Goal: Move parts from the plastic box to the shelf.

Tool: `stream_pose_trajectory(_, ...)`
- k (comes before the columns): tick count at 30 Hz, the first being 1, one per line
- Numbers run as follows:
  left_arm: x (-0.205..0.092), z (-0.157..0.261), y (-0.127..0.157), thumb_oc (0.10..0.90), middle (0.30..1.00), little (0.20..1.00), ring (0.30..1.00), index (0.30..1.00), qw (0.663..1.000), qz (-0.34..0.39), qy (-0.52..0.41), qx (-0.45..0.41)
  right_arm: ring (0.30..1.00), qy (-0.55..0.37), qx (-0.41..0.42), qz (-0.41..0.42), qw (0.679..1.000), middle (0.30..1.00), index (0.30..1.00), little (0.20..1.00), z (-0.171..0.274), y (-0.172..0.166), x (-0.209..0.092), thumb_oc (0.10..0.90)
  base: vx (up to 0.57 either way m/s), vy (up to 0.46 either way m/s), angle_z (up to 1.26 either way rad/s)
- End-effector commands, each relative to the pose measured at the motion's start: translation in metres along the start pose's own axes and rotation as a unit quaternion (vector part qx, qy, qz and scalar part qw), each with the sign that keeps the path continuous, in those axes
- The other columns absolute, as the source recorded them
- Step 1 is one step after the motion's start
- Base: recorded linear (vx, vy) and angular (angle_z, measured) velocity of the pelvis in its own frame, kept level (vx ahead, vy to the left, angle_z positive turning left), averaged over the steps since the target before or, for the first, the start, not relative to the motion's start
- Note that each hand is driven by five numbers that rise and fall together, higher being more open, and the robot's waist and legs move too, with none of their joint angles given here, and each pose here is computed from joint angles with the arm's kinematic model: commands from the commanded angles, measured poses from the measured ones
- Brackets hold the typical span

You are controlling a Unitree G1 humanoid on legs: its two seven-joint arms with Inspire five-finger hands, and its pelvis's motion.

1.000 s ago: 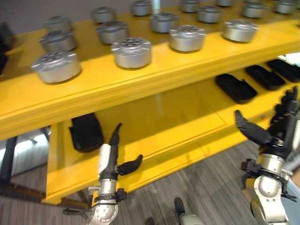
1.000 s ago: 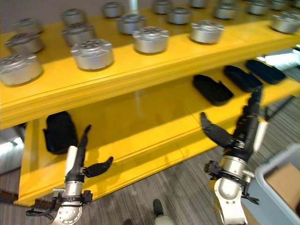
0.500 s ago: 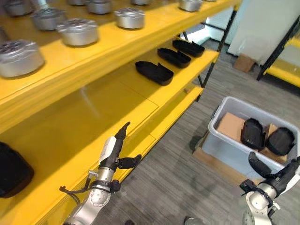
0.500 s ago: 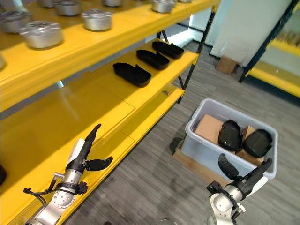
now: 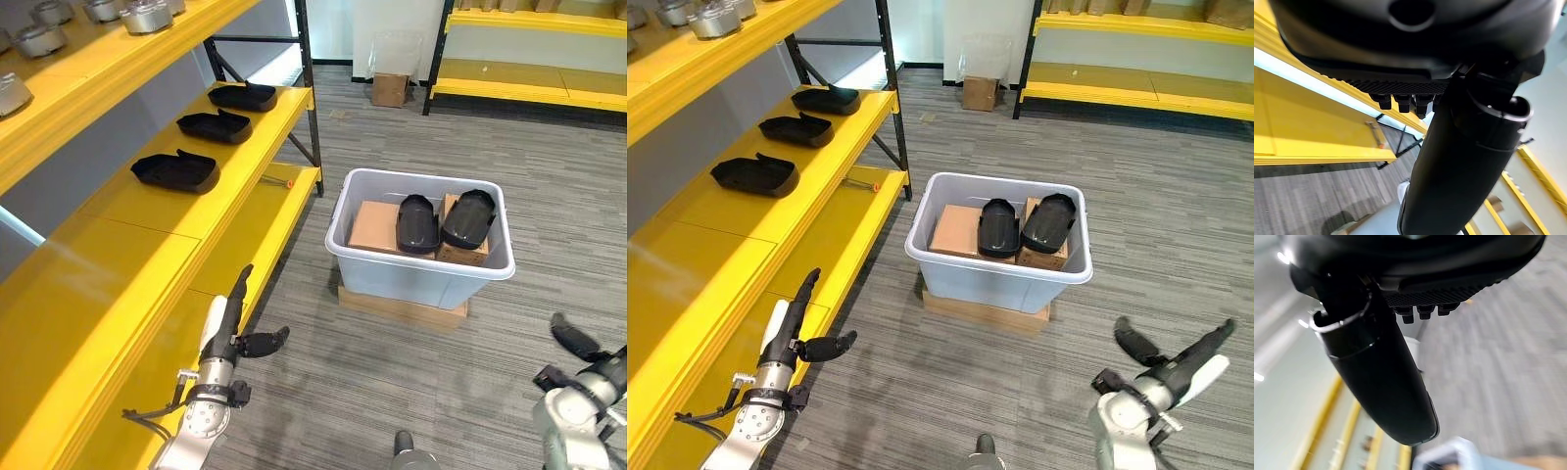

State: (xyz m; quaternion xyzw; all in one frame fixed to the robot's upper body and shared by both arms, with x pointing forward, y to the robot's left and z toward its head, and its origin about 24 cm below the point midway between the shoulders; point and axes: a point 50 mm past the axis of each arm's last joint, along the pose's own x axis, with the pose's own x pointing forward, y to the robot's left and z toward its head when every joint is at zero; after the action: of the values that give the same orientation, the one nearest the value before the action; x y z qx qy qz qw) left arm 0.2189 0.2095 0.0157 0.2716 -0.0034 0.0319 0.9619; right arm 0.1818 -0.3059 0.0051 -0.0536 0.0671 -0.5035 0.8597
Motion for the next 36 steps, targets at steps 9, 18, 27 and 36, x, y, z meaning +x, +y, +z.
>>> stream_pose_trajectory(9,0.04,0.076,0.03,0.9,1.0,1.0,1.0,1.0,0.971,0.124,-0.194,-0.066,1.0,-0.121,0.096,0.087,0.984,1.0,1.0,1.0,0.056,0.016,0.011,0.9,-0.04,-0.266,-0.27)
stream_pose_trajectory(18,0.038,0.063,0.049,0.9,1.0,1.0,1.0,1.0,0.97,0.187,-0.148,-0.038,1.0,-0.129,0.088,0.209,0.965,1.0,1.0,1.0,0.063,0.056,-0.005,0.9,0.12,-0.166,-0.93)
stream_pose_trajectory(27,0.029,0.039,0.046,0.9,1.0,1.0,1.0,1.0,0.977,0.177,-0.117,-0.001,1.0,-0.088,0.102,0.254,0.958,1.0,1.0,1.0,0.049,0.063,-0.022,0.9,0.27,0.059,-0.28)
stream_pose_trajectory(36,0.035,0.045,0.045,0.9,1.0,1.0,1.0,1.0,0.978,0.17,-0.121,0.006,1.0,-0.051,0.099,0.256,0.96,1.0,1.0,1.0,0.039,0.061,-0.024,0.9,0.21,0.164,-0.5)
